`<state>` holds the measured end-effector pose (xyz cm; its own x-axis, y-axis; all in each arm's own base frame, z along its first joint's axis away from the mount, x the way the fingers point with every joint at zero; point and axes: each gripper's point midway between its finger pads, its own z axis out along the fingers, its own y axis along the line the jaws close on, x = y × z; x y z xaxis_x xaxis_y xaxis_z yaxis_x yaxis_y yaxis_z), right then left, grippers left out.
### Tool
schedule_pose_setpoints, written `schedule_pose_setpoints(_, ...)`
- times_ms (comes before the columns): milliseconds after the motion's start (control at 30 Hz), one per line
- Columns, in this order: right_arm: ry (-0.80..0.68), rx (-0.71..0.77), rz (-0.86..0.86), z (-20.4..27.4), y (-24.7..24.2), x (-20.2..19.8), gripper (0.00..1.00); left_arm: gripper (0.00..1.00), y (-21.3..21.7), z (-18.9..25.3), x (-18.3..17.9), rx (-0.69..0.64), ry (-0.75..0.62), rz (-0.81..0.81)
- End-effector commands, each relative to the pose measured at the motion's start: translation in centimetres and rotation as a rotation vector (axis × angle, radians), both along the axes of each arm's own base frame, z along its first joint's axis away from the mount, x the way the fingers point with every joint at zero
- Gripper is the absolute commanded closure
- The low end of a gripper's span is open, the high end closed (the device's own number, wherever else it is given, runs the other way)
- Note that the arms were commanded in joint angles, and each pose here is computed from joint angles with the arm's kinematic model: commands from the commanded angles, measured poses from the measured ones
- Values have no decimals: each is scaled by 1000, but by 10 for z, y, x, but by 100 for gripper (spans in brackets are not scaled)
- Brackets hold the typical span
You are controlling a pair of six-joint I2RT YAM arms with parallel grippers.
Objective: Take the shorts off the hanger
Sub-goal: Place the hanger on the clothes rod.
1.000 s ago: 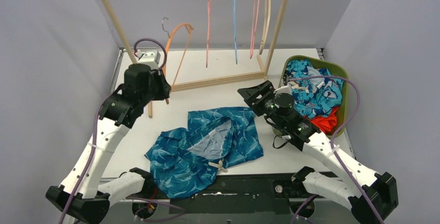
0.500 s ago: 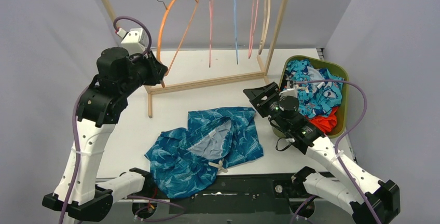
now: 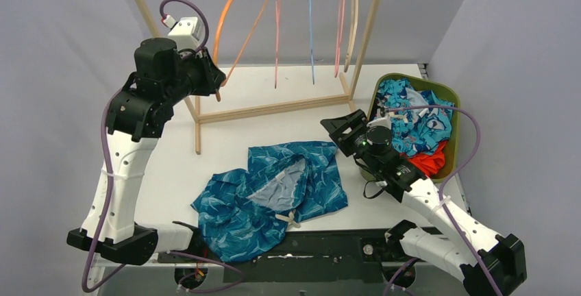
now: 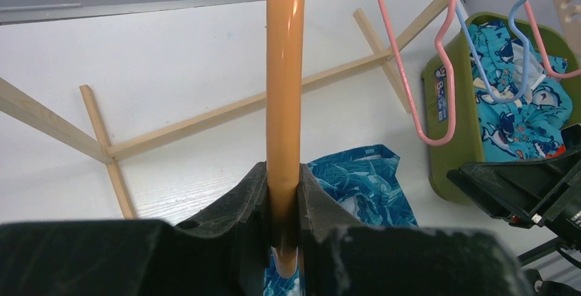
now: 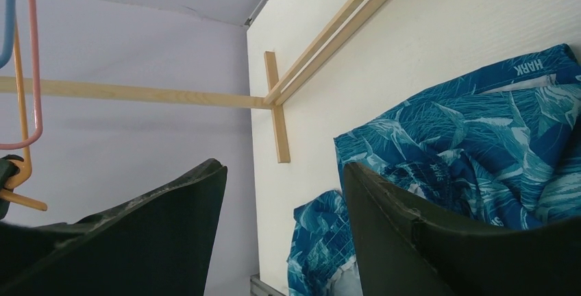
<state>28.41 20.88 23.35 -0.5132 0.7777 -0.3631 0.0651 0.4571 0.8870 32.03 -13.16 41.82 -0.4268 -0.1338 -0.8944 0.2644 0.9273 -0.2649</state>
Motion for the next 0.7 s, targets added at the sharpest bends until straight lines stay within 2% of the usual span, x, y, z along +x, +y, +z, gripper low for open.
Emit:
schedule_pose_setpoints(0,-59,24,-11,17,-2,5,36,100,-1,59,-4,-64,-193,-17)
schedule_pose_setpoints(467,-42,30,8,10,3,8,36,100,-1,67,-24,-138,-246,-32)
schedule_pose_setpoints(667,-41,30,25,11,6,8,35,100,-2,69,-14,-125,-249,-26)
